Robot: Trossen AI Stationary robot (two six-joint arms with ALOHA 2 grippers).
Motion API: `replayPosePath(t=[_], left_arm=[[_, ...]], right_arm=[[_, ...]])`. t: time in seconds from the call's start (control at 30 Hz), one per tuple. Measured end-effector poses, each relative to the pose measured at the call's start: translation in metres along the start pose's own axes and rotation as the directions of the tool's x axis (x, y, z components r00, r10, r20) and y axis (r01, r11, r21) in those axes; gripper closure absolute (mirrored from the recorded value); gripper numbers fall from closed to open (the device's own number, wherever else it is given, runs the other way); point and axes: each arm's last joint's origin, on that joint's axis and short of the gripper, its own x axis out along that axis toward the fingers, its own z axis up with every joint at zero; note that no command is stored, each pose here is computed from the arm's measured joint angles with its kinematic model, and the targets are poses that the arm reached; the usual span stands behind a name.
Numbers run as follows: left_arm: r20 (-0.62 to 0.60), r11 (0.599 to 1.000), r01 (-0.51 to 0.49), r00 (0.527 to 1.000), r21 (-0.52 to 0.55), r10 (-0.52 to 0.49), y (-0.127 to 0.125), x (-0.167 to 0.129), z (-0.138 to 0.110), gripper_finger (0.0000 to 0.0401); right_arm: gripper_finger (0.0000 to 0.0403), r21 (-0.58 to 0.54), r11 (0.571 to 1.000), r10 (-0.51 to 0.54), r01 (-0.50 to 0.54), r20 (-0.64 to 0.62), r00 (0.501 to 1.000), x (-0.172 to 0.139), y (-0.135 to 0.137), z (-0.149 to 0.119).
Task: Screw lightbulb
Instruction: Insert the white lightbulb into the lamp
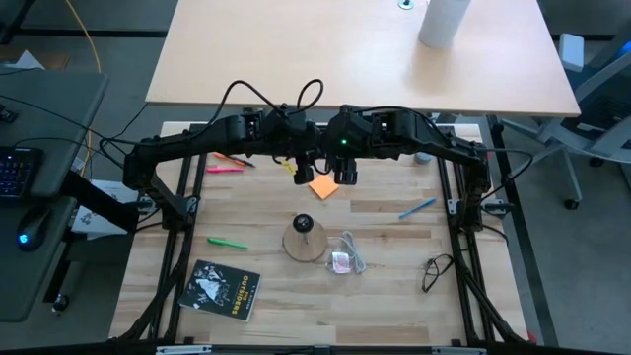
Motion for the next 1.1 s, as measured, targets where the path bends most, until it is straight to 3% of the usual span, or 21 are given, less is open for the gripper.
replayPosePath(t=[0.23, 0.53, 0.67, 0.77, 1.0, 1.1], left_arm=[[-0.001, 1.000, 0.009, 1.000, -0.006, -0.009, 0.000, 0.000, 0.000, 0.0265], [-0.011, 1.000, -0.012, 1.000, -0.012, 0.011, 0.001, 0.001, -0.001, 0.0265], [-0.035, 1.000, -0.010, 0.999, 0.007, 0.010, 0.000, 0.001, -0.003, 0.0265], [-0.047, 1.000, 0.023, 0.999, 0.006, -0.023, 0.002, -0.003, -0.006, 0.0266], [0.098, 0.982, 0.182, 0.979, -0.043, -0.177, 0.008, -0.031, -0.001, 0.0266], [0.233, 0.963, 0.253, 0.946, -0.095, -0.225, 0.005, -0.043, -0.002, 0.0266]], right_arm=[[0.0143, 0.071, 0.997, 0.014, -0.013, -0.007, 1.000, 0.000, 0.001, -0.001], [0.0013, 0.062, 0.998, -0.029, 0.032, -0.044, 0.999, -0.003, 0.006, -0.003], [0.0013, -0.015, 0.999, -0.042, 0.041, -0.048, 0.998, -0.009, 0.007, -0.005], [0.0014, -0.002, 1.000, -0.030, 0.030, -0.019, 0.999, -0.020, 0.004, -0.007], [0.0015, 0.101, 0.994, -0.061, 0.051, 0.097, 0.993, -0.053, -0.016, -0.015], [0.0015, 0.184, 0.981, -0.087, 0.059, 0.147, 0.985, -0.069, -0.029, -0.022]])
